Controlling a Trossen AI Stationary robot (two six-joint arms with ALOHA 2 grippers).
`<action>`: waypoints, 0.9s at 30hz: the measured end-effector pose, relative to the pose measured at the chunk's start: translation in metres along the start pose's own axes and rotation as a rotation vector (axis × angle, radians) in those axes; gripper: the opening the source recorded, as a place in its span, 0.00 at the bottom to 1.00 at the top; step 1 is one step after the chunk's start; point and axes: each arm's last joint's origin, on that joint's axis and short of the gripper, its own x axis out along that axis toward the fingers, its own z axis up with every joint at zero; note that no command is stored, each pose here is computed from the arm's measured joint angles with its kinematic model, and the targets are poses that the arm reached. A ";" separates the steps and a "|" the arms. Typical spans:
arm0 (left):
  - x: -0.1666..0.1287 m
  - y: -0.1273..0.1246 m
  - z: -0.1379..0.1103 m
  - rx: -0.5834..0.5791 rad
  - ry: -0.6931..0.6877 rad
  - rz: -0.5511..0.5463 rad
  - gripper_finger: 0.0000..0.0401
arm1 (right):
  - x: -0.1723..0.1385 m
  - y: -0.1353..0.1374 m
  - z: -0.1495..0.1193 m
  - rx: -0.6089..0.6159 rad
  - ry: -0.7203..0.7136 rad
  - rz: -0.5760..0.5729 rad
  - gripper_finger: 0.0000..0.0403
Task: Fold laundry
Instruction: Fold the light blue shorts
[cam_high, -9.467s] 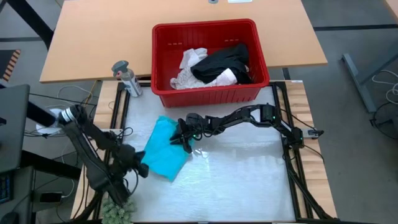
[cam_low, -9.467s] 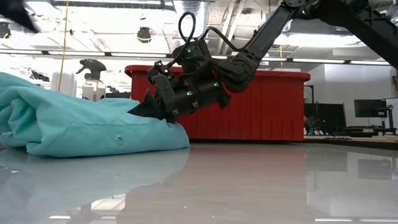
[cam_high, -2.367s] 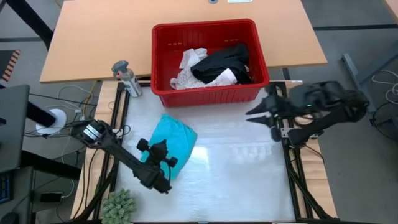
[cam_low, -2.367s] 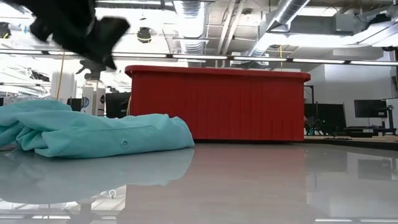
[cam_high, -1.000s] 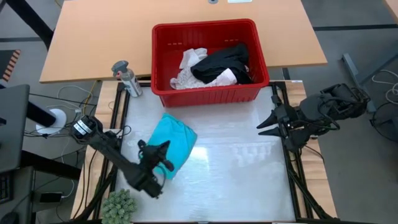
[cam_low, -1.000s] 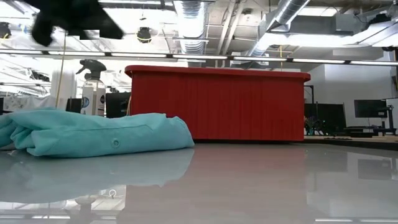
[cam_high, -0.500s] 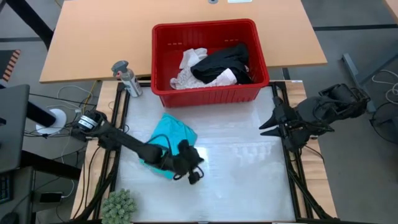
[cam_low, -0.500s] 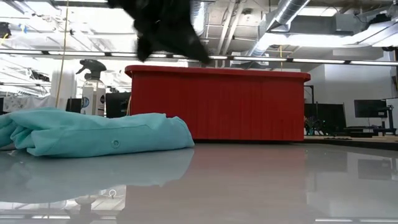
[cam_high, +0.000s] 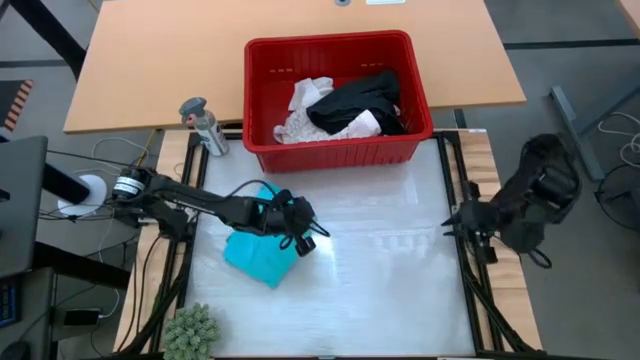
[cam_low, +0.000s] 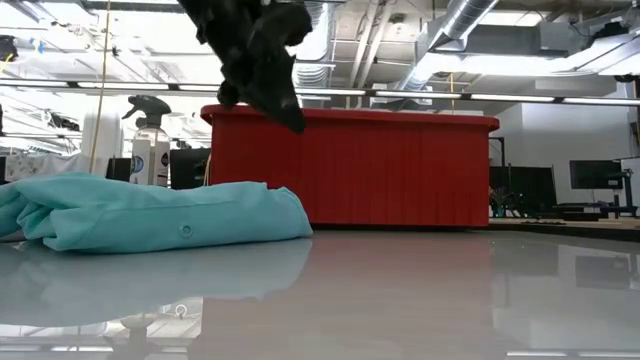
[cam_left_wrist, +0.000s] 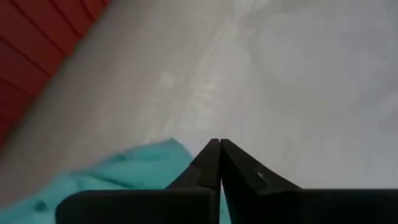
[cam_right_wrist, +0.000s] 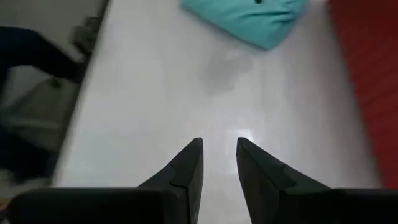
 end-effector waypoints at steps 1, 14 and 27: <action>-0.004 0.003 0.003 -0.005 -0.014 -0.004 0.00 | 0.003 -0.004 -0.011 0.011 -0.026 -0.020 0.30; -0.043 0.032 -0.002 -0.080 -0.110 -0.230 0.00 | 0.048 -0.022 -0.096 0.277 -0.298 0.261 0.30; -0.008 0.075 -0.054 -0.295 -0.019 0.001 0.00 | 0.060 -0.016 -0.103 0.216 -0.415 0.259 0.30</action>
